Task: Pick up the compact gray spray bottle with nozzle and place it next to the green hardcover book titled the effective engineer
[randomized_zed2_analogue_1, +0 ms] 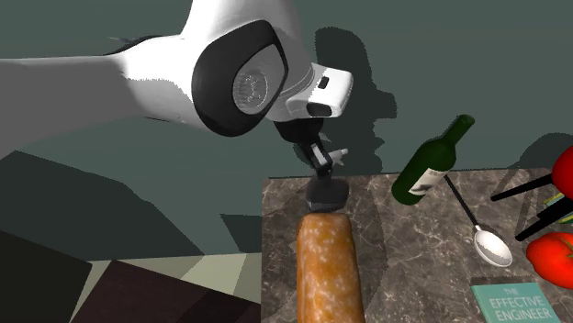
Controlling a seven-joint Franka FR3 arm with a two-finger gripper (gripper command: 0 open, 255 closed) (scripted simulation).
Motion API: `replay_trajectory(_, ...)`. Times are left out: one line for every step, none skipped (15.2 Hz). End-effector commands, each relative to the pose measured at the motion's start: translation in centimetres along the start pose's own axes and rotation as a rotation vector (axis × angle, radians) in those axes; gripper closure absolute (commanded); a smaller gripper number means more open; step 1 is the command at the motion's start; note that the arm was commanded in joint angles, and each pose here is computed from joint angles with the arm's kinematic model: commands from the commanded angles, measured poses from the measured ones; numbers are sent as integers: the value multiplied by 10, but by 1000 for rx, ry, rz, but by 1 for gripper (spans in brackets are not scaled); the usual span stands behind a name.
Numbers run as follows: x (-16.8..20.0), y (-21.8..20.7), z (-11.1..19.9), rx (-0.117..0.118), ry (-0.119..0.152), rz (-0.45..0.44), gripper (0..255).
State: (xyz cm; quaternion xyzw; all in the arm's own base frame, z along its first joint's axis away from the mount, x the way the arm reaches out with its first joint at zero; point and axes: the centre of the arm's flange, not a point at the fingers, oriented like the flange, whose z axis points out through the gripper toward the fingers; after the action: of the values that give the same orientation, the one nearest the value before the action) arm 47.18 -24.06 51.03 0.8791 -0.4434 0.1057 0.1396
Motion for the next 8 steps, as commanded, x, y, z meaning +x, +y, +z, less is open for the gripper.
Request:
replay_trajectory(3,1,-10,0,0,0,255)
replay_trajectory(5,2,-15,0,0,0,255)
replay_trajectory(6,3,-20,0,0,0,255)
replay_trajectory(8,4,-24,0,0,0,255)
replay_trajectory(9,5,-29,0,0,0,255)
replay_trajectory(11,5,-34,0,0,0,255)
replay_trajectory(13,6,-39,0,0,0,255)
replay_trajectory(14,7,-44,0,0,0,255)
